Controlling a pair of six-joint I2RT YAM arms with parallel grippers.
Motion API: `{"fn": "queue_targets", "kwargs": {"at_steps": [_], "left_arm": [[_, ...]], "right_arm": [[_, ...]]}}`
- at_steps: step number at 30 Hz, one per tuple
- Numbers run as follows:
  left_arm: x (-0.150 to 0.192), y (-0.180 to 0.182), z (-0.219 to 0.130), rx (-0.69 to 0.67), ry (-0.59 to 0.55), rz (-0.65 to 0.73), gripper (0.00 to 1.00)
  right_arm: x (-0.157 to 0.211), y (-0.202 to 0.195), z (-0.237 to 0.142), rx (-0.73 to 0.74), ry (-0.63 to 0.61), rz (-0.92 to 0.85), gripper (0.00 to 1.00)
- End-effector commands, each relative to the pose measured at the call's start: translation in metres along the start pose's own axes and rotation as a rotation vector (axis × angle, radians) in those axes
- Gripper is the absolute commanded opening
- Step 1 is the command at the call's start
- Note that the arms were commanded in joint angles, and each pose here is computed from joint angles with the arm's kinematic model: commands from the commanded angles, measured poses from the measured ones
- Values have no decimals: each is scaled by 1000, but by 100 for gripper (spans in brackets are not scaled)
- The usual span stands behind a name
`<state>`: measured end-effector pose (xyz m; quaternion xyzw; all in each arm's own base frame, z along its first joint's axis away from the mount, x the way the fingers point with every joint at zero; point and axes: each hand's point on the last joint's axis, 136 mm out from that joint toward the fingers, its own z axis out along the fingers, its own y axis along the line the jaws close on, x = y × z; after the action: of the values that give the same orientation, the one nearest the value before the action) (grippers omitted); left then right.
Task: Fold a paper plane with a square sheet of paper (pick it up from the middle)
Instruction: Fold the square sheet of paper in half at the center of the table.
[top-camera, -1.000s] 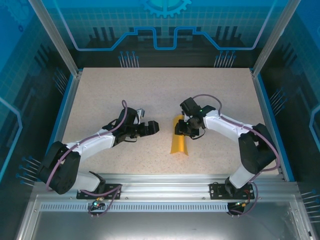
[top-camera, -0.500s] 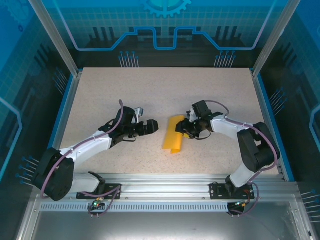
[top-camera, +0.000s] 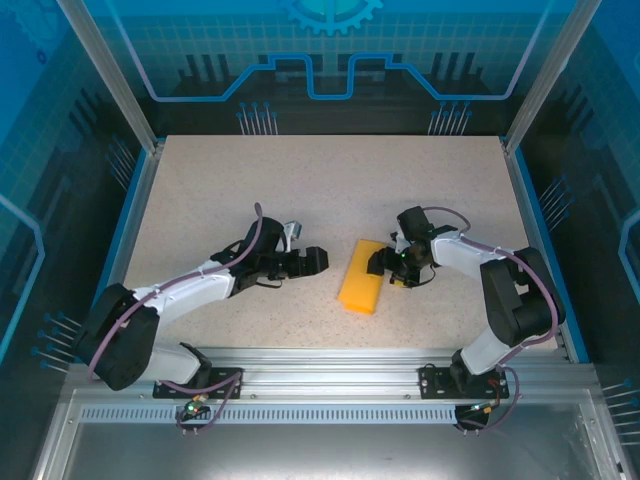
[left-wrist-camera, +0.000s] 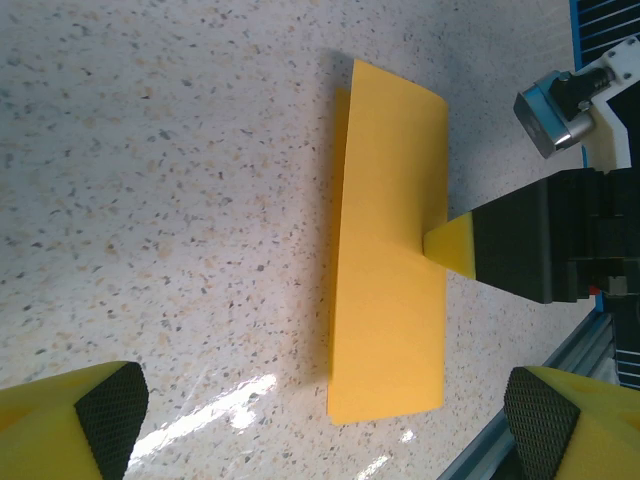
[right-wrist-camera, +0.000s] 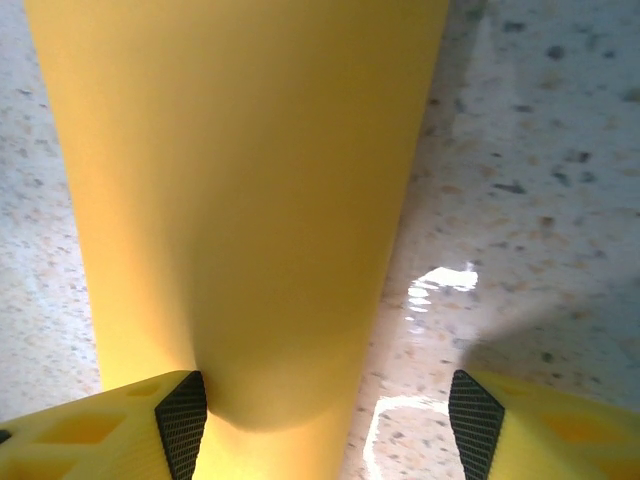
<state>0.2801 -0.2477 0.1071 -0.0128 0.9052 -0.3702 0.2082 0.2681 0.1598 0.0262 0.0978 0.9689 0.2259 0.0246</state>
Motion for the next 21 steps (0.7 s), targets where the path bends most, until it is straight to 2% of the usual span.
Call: {"fn": "queue_targets", "kwargs": {"at_steps": [1, 11, 21], "left_arm": [[-6, -21, 3, 47, -2, 13, 94], [0, -28, 20, 40, 34, 4, 82], [1, -30, 29, 28, 51, 5, 80]], "right_arm": [[0, -13, -11, 79, -7, -12, 68], [3, -15, -9, 114, -7, -23, 69], [6, -13, 0, 120, 14, -27, 71]]}}
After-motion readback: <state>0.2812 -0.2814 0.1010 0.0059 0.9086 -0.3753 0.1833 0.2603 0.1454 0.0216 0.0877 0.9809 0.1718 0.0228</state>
